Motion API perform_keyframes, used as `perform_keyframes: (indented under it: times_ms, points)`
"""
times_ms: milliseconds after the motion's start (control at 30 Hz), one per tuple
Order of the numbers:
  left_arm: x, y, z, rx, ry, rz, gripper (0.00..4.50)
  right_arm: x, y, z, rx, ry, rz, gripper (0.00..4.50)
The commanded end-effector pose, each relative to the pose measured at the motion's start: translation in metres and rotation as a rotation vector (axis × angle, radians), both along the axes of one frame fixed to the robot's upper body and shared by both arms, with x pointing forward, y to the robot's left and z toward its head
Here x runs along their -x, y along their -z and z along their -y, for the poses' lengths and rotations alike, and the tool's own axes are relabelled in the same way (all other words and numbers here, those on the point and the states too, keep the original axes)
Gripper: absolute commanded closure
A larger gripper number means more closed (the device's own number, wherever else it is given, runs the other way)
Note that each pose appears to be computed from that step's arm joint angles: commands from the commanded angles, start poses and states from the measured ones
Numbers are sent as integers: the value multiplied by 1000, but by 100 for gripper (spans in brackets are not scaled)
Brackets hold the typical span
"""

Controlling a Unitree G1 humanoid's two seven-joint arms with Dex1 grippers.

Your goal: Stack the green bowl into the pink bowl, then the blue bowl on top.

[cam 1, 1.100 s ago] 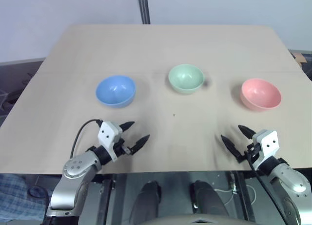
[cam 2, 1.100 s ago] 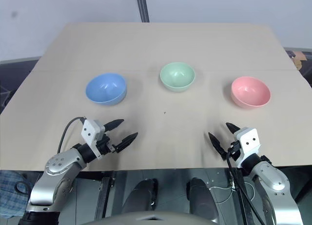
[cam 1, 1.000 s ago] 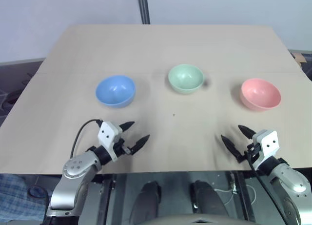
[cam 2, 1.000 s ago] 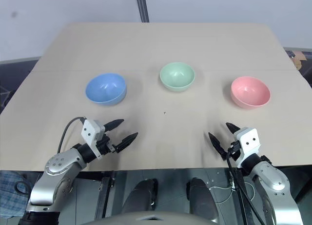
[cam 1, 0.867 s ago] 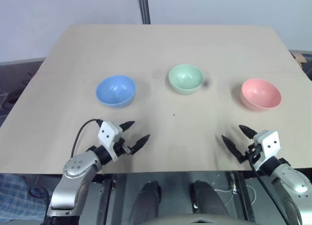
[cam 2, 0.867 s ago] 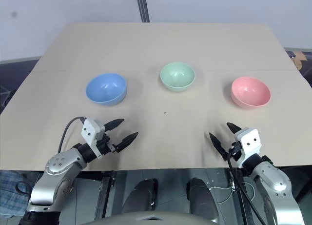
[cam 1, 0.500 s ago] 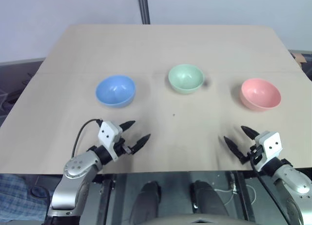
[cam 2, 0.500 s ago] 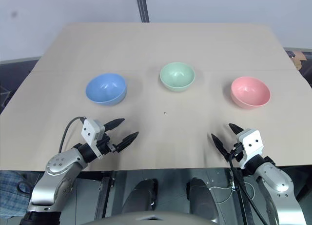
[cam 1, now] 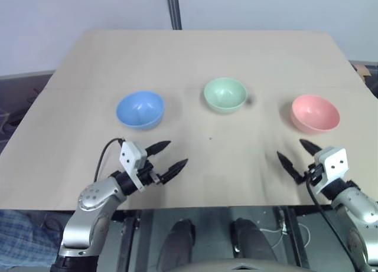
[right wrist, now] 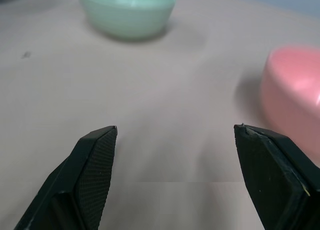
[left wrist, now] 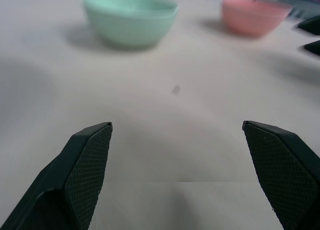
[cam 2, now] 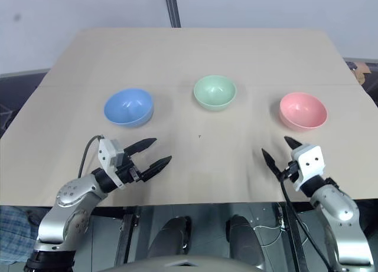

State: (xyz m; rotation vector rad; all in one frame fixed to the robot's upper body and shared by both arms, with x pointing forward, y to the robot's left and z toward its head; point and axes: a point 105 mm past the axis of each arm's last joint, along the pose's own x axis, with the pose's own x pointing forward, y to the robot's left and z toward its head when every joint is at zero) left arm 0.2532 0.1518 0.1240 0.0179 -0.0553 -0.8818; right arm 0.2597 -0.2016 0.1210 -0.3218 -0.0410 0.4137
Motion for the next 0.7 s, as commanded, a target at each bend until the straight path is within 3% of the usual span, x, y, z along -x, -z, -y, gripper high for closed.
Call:
perform_keyframes:
  times_ms: [33,300,633,700]
  points:
    - [6,-24,8,39,62,67,9,-11,-22,16,101,34,84,55]
    - [9,-37,26,89,145,82,9,-52,-27,39,289,66,8,55]
    - [7,-36,30,72,155,83,9,-88,-6,32,432,-14,-264,55]
    - [7,-36,29,67,149,86,4,-89,-4,23,442,-60,-284,111]
